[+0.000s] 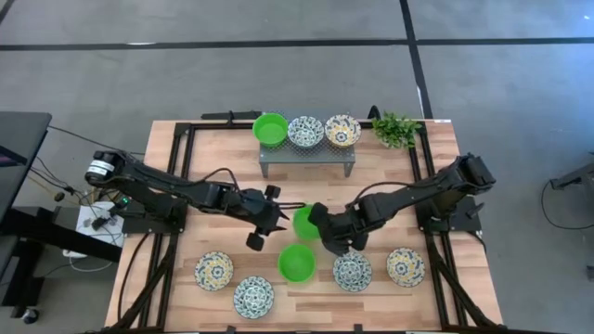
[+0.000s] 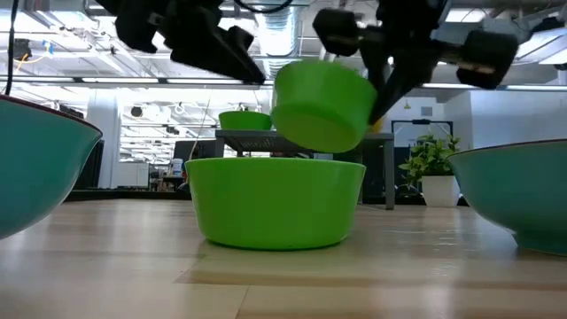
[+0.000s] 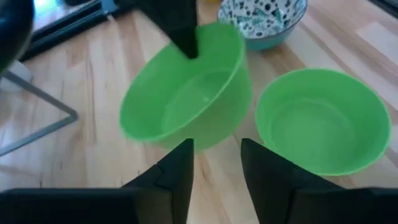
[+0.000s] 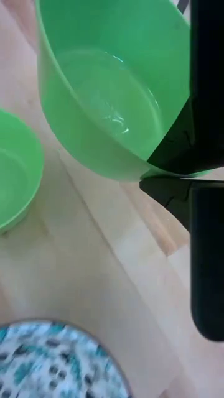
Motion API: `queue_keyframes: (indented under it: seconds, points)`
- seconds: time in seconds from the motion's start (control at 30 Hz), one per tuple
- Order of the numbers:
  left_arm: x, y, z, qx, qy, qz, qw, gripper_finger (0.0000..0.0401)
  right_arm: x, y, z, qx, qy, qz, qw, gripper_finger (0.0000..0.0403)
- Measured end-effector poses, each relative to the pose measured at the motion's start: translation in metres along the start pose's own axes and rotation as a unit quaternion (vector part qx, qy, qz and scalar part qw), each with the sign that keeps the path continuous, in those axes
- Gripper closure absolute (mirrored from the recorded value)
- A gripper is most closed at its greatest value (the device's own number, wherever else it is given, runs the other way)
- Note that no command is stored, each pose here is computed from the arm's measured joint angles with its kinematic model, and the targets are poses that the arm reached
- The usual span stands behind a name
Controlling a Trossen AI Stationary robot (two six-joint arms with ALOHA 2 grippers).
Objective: Pick & Place Mini bowls
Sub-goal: Stack the right green bowl on top of the green bowl on the shelf
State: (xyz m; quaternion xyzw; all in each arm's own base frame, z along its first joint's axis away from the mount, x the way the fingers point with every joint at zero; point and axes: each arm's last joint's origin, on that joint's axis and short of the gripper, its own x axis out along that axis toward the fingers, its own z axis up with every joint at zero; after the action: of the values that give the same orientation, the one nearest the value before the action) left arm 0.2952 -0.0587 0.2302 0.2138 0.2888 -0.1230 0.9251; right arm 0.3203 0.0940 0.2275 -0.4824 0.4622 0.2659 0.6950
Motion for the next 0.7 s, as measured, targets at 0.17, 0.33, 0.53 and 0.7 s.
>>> queue_keyframes:
  seconds: [0.17, 0.33, 0.53, 0.7]
  points:
    - [0.000, 0.004, 0.008, 0.059, -0.031, 0.015, 0.998, 0.0230, 0.014, -0.006, -0.006, 0.003, 0.007, 0.011, 1.000, 0.0401]
    - [0.002, 0.004, 0.005, 0.071, -0.026, 0.011, 0.997, 0.0216, 0.032, -0.004, -0.005, -0.032, 0.027, 0.037, 0.998, 0.0401]
    - [0.013, -0.001, -0.004, 0.069, -0.007, -0.011, 0.998, 0.0225, 0.026, -0.018, 0.001, -0.028, 0.013, 0.018, 0.999, 0.0401]
    - [0.026, -0.005, -0.012, 0.074, 0.014, -0.021, 0.997, 0.0234, 0.017, -0.026, 0.003, -0.031, 0.008, 0.013, 0.999, 0.0401]
